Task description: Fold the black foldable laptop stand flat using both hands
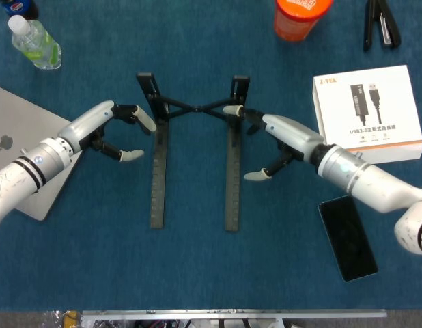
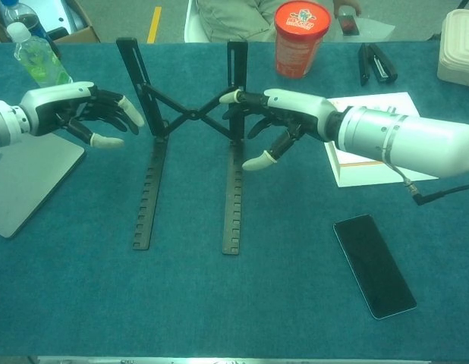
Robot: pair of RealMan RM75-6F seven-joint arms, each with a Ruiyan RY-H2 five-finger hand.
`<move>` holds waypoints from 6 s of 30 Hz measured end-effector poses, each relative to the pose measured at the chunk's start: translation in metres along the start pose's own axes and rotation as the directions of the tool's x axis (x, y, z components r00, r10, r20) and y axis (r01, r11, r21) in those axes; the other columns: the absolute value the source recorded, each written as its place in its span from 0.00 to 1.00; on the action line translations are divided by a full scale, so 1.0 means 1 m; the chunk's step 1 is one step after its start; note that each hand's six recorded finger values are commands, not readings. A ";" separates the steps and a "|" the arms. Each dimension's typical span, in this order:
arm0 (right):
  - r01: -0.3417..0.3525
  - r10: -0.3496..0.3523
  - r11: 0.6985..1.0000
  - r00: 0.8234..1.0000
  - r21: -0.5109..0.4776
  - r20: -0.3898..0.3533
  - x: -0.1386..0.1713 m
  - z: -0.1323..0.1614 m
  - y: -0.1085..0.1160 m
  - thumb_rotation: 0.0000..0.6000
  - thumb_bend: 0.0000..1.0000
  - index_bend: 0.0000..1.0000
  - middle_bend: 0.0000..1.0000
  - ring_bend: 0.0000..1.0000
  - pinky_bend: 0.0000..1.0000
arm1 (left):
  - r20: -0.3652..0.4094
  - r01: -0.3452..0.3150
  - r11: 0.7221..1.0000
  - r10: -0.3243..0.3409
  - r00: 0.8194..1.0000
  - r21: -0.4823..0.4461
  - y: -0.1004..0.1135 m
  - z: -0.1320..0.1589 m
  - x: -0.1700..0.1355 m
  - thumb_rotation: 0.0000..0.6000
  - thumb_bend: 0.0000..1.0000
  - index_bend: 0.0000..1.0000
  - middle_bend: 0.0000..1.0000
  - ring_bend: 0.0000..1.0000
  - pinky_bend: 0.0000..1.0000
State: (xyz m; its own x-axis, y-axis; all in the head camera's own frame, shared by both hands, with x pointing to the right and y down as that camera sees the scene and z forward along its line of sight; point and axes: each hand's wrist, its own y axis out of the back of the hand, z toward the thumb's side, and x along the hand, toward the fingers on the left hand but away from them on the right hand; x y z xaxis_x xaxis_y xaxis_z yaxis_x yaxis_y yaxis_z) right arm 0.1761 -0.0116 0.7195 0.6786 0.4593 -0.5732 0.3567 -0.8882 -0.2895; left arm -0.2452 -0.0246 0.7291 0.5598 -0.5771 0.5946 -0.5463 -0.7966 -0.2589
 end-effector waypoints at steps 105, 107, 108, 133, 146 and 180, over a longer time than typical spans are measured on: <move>0.038 -0.006 0.980 0.987 0.195 -0.158 0.062 0.036 0.010 1.00 0.11 0.00 0.13 0.04 0.21 | -0.046 -0.253 0.964 0.257 0.965 0.084 0.072 -0.027 -0.068 1.00 0.24 0.35 0.37 0.19 0.20; 0.061 -0.019 0.965 0.987 0.254 -0.162 0.063 0.035 0.012 1.00 0.11 0.00 0.13 0.04 0.21 | -0.037 -0.253 0.959 0.259 0.965 0.125 0.072 -0.026 -0.069 1.00 0.24 0.34 0.37 0.19 0.20; 0.078 -0.029 0.951 0.986 0.298 -0.166 0.063 0.034 0.013 1.00 0.11 0.00 0.13 0.04 0.21 | -0.031 -0.252 0.955 0.260 0.965 0.158 0.072 -0.026 -0.069 1.00 0.24 0.33 0.36 0.19 0.20; 0.336 -0.141 0.469 0.941 0.817 -0.307 0.038 0.032 -0.019 1.00 0.03 0.00 0.13 0.02 0.20 | 0.079 -0.156 0.626 0.149 0.986 0.764 0.010 -0.041 -0.037 1.00 0.23 0.00 0.00 0.00 0.07; 0.387 -0.151 0.343 0.922 0.856 -0.356 0.029 0.021 -0.030 1.00 0.00 0.00 0.05 0.00 0.12 | 0.105 -0.160 0.571 0.129 0.986 0.806 -0.016 -0.032 -0.014 1.00 0.23 0.00 0.00 0.00 0.02; 0.359 -0.151 0.355 0.933 0.863 -0.326 -0.024 -0.015 -0.065 1.00 0.00 0.00 0.00 0.00 0.06 | 0.062 -0.125 0.581 0.126 0.990 0.804 -0.047 -0.035 0.025 1.00 0.23 0.00 0.00 0.00 0.01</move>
State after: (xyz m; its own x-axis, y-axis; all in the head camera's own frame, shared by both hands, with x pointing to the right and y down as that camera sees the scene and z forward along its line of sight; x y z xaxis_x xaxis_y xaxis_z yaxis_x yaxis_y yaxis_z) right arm 0.1465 0.0355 0.7633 0.7887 0.5655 -0.2411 -0.1840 -0.1571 -0.9703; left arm -0.2276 0.0049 0.7826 0.5239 -0.6832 0.5086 0.1139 -0.5356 -0.8368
